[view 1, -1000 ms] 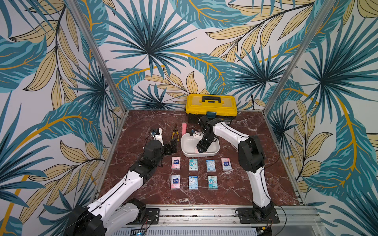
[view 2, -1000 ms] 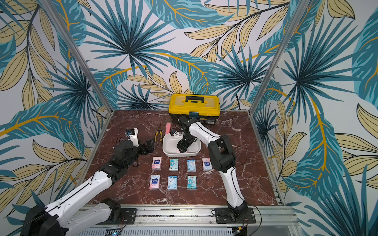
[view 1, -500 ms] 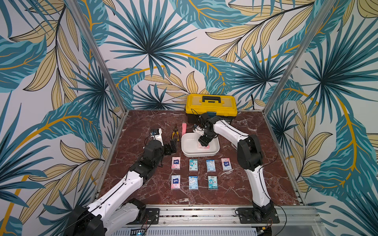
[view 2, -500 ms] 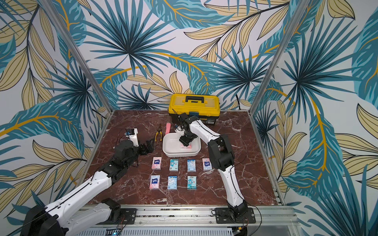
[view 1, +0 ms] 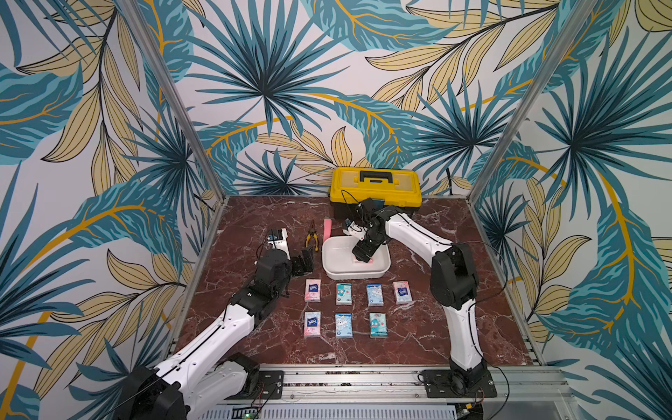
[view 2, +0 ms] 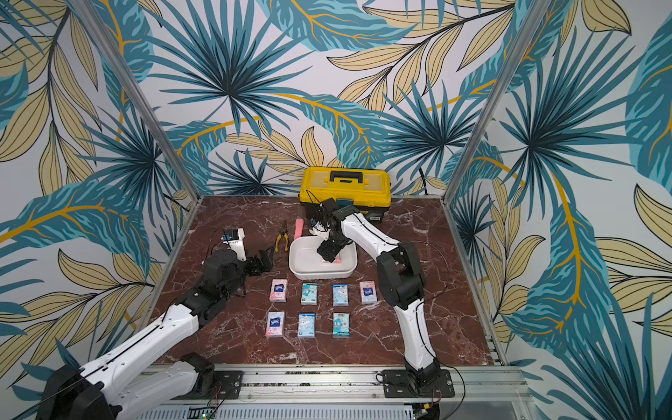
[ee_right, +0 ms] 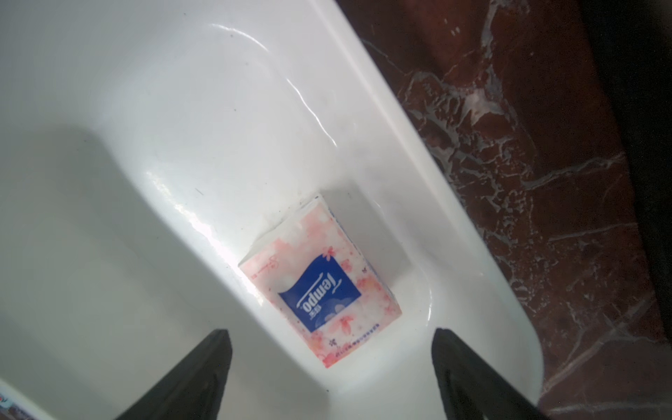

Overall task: Take the pocket tissues out of the storage box
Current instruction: Pick up the pocket tissues from the storage box, then place the pocket tissues at the center of the board, then reset both arms

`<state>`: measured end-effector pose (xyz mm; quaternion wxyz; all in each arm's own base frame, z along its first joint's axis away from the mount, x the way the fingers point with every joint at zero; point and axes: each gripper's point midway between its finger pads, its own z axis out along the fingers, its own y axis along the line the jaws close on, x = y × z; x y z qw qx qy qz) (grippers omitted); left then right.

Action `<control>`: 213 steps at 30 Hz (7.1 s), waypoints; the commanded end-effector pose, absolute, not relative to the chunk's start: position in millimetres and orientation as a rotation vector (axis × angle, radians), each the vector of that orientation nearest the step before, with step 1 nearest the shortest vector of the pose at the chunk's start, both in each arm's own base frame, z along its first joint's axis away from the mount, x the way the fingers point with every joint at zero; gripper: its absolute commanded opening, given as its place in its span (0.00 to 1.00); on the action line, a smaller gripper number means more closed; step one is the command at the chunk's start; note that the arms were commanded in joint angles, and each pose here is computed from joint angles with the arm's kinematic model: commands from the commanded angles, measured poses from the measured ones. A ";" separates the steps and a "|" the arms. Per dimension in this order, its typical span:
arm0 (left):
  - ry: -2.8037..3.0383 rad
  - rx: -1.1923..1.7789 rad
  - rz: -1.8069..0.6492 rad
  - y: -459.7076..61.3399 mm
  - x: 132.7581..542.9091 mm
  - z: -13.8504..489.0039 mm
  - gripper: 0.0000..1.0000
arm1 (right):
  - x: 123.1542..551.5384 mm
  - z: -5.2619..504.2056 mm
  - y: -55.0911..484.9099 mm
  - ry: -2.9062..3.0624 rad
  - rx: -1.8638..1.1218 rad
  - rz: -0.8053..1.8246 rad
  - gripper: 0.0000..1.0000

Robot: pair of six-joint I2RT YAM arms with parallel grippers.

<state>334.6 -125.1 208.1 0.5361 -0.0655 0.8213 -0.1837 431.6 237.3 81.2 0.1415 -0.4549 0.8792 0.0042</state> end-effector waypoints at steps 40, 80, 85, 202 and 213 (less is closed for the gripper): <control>1.985 -0.155 -0.366 -119.4 340.9 194.5 1.00 | 440.9 63.4 242.7 2.572 -1.286 -0.050 0.60; 1.927 0.015 -0.330 -135.2 359.5 203.4 1.00 | 255.7 146.8 135.7 2.805 -0.127 -0.018 0.55; 1.930 0.034 -0.329 -140.0 365.4 202.1 1.00 | 229.3 115.5 131.7 2.874 -0.091 -0.061 0.55; 1.808 -0.242 -0.122 -68.8 360.4 237.6 1.00 | 375.4 155.2 -25.5 1.957 0.135 -0.189 0.99; 1.818 -0.271 -0.069 -56.3 348.8 237.4 1.00 | 379.3 137.6 -7.0 1.871 0.059 -0.069 0.99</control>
